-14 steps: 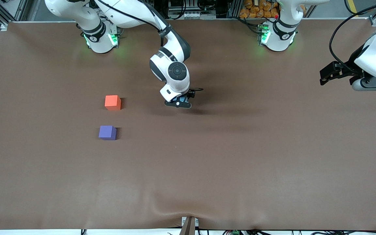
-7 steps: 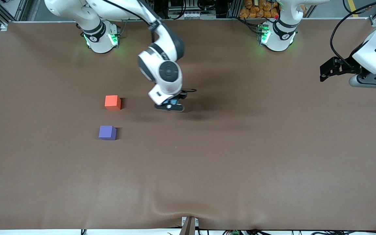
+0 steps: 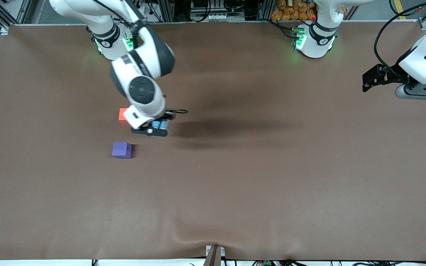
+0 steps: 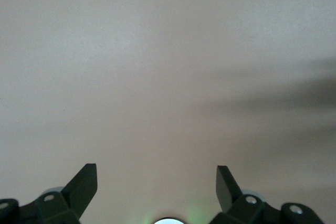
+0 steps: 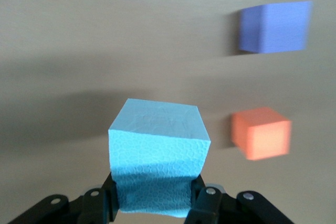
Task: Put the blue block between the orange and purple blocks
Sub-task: 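Carry the blue cube with the right gripper toward the orange cube, then lower the blue cube between the orange and purple cubes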
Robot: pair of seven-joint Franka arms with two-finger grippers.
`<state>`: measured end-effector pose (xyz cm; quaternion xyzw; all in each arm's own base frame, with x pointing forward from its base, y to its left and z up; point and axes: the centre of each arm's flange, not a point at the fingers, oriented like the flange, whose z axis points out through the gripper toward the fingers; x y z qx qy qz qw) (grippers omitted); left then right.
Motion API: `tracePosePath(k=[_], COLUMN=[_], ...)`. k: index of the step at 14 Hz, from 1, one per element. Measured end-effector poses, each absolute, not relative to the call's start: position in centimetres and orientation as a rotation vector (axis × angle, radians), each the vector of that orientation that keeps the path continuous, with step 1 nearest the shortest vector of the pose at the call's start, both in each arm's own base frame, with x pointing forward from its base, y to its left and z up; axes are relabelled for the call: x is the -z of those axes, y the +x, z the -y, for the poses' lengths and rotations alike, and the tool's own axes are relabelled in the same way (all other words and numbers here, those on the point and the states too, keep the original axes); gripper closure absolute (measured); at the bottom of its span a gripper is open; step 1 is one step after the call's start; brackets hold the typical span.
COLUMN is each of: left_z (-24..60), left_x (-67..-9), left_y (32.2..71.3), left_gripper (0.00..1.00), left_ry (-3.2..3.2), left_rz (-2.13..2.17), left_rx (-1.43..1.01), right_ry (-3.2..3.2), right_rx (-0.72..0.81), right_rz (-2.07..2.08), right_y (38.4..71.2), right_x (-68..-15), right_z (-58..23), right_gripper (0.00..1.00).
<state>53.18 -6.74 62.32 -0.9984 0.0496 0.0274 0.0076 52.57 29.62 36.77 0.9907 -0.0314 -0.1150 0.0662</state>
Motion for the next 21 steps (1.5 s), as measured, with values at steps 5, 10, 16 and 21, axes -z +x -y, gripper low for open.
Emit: tracePosePath(k=[5, 10, 16, 21], left_z=[6.8, 6.8, 6.8, 6.8], left_x=[-62.3, -62.2, -62.0, -61.9], left_y=[53.2, 53.1, 53.2, 53.2], left_gripper=[0.00, 0.00, 0.00, 0.00], left_ry=[-3.121, -3.121, -3.120, -3.120], left_rz=[-0.157, -0.157, -0.157, -0.157], left_rx=[-0.086, -0.095, -0.101, -0.106], right_ry=[3.074, 3.099, 3.101, 3.106], right_rx=[0.296, 0.231, 0.241, 0.229], right_rz=[0.017, -0.012, -0.133, -0.155], right_y=[53.6, 50.1, 50.0, 50.3], right_x=[-37.8, -29.2, -28.6, -26.7], right_z=[-17.5, -14.1, -13.6, -12.2], right_gripper=[0.47, 0.47, 0.47, 0.47])
